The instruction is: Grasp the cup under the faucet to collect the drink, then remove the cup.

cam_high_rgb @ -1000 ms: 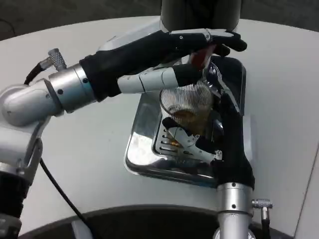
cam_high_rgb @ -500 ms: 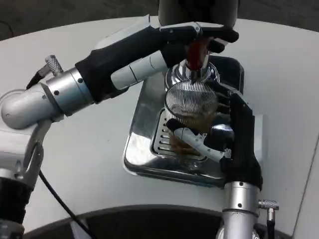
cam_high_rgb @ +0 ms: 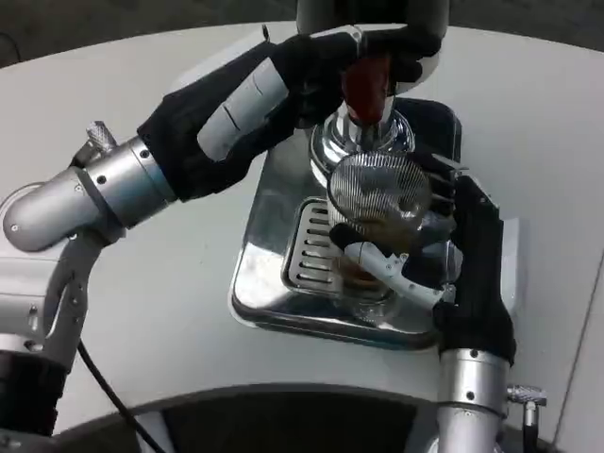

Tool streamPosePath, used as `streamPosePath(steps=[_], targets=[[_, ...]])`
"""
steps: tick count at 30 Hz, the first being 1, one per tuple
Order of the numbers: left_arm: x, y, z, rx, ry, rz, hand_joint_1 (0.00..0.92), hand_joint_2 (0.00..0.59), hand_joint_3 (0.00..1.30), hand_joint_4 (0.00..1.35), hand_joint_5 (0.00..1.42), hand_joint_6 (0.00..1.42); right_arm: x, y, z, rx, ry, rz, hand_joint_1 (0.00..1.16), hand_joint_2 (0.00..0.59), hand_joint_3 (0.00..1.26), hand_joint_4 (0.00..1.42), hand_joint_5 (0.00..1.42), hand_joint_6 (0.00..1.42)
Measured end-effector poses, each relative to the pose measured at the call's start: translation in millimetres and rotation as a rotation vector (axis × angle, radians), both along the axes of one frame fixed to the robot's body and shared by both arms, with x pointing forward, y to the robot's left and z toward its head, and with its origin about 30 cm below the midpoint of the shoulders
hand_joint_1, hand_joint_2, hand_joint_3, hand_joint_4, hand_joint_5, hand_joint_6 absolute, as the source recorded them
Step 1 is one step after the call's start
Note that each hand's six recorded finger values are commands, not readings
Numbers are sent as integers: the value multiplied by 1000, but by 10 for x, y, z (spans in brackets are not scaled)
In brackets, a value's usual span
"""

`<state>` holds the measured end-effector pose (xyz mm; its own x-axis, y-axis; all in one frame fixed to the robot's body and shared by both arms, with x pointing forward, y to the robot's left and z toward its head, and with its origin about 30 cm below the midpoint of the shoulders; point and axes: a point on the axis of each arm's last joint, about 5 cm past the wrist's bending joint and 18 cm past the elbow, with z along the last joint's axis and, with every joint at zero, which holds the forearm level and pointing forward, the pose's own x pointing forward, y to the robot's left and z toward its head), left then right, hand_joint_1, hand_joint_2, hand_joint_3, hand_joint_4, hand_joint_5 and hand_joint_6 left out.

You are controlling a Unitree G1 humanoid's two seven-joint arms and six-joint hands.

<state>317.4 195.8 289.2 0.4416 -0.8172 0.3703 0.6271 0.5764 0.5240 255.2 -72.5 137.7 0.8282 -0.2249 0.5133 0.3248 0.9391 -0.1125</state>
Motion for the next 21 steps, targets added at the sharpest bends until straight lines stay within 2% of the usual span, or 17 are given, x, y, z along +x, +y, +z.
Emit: streamPosePath(steps=[4,9,14,19,21], targets=[[-35,20,-20,-17,-17,23,0,113,317,62,134,30,-45,-33,4,-15,-6,5,1020,119,766,841,986,947],[-115,30,-52,-20,-80,72,0,110,321,64,135,34,-132,-78,3,-39,-14,13,1015,113,779,850,999,968],[-151,36,-87,-30,-87,82,0,103,220,65,136,39,-195,-91,23,-55,-24,31,1009,102,775,852,999,977],[-170,39,-119,-33,-77,79,0,101,44,53,136,42,-235,-118,57,-67,-37,37,1002,111,787,852,999,982],[-173,31,-126,-35,-69,75,0,101,33,53,136,42,-244,-126,61,-71,-38,36,1001,113,788,852,999,983]])
